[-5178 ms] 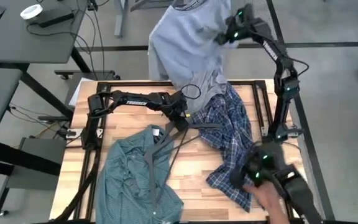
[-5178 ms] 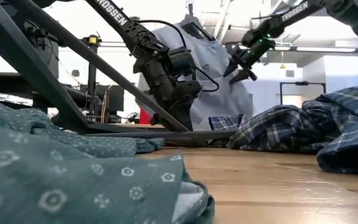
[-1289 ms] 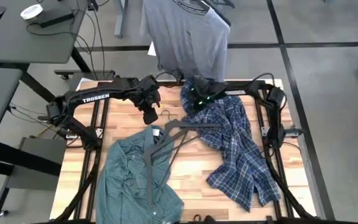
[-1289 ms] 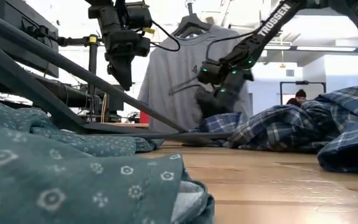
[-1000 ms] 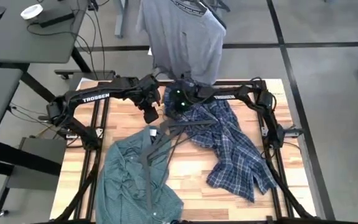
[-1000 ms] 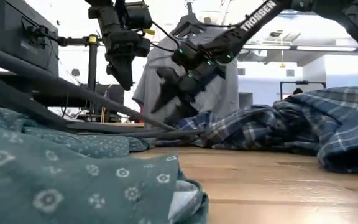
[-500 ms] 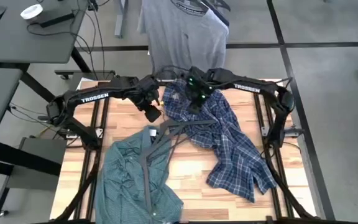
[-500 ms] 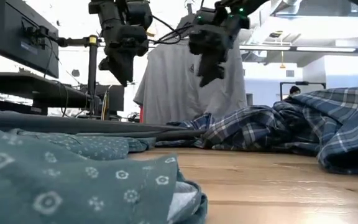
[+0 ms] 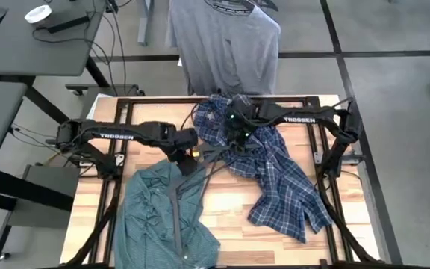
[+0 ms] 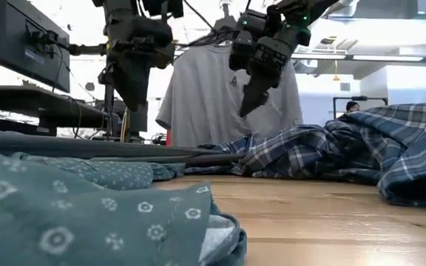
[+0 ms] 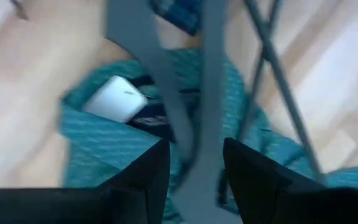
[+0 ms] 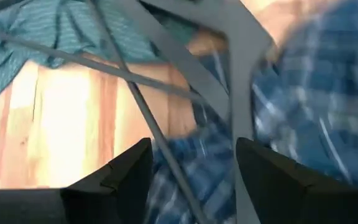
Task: Hang clothes
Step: Put the blue polo shirt on the gray hanger
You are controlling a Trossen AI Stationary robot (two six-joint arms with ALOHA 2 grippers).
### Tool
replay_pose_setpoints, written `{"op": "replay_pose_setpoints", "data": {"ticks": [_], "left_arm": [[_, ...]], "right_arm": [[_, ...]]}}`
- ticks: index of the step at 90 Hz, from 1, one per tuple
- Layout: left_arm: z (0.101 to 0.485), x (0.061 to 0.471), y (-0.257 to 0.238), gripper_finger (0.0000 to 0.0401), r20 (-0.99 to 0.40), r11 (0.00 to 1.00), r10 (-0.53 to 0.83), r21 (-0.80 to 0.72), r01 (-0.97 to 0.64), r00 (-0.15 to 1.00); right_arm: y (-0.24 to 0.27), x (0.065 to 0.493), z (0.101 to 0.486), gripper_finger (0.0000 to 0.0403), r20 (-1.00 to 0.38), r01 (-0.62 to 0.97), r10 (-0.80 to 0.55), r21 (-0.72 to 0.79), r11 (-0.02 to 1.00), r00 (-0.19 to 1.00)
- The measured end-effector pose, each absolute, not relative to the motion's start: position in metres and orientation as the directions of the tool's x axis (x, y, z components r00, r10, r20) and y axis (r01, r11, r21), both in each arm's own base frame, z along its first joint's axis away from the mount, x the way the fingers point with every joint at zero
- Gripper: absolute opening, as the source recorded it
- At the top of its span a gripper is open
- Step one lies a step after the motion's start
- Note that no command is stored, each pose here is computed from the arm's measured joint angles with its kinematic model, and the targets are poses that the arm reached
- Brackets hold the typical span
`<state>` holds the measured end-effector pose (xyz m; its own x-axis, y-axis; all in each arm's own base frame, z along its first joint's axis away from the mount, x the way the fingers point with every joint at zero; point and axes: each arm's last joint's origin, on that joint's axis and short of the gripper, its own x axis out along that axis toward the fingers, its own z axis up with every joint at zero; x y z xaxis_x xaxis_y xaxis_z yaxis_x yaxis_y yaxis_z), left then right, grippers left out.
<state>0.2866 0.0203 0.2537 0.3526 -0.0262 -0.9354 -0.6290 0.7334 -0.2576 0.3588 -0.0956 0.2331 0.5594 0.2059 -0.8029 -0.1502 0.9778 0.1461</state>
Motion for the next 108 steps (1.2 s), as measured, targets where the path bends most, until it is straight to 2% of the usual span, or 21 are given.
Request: {"op": "replay_pose_setpoints", "data": {"ticks": [12,23,45,78,88,101,108], "left_arm": [[0.260,0.274,0.003,0.0131,-0.952,0.698,0.028,-0.199,-0.687,0.305],[0.276,0.256,-0.008,0.0131,-0.948,0.662,0.069,-0.190,-0.725,0.312],[0.303,0.223,-0.009,0.0131,-0.928,0.635,0.083,-0.232,-0.737,0.364],[0.312,0.205,0.001,0.0131,-0.930,0.726,0.114,-0.163,-0.668,0.350],[0.312,0.205,0.005,0.0131,-0.930,0.753,0.120,-0.143,-0.643,0.348],[0.313,0.206,0.009,0.0131,-0.927,0.771,0.127,-0.132,-0.623,0.354],[0.316,0.206,0.011,0.0131,-0.923,0.788,0.130,-0.125,-0.603,0.361]], "right_arm": [[-0.080,0.378,0.217,0.0217,-0.780,-0.370,0.229,-0.005,0.929,0.583],[-0.066,0.394,0.203,0.0217,-0.759,-0.434,0.249,-0.048,0.900,0.601],[-0.060,0.418,0.177,0.0217,-0.715,-0.350,0.213,-0.048,0.935,0.666],[-0.064,0.442,0.135,0.0213,-0.772,-0.305,0.213,0.026,0.952,0.599],[-0.065,0.444,0.136,0.0176,-0.785,-0.306,0.215,0.034,0.951,0.581],[-0.064,0.443,0.139,0.0068,-0.817,-0.293,0.220,0.065,0.954,0.533],[-0.067,0.441,0.150,0.0068,-0.824,-0.297,0.221,0.068,0.952,0.521]]}}
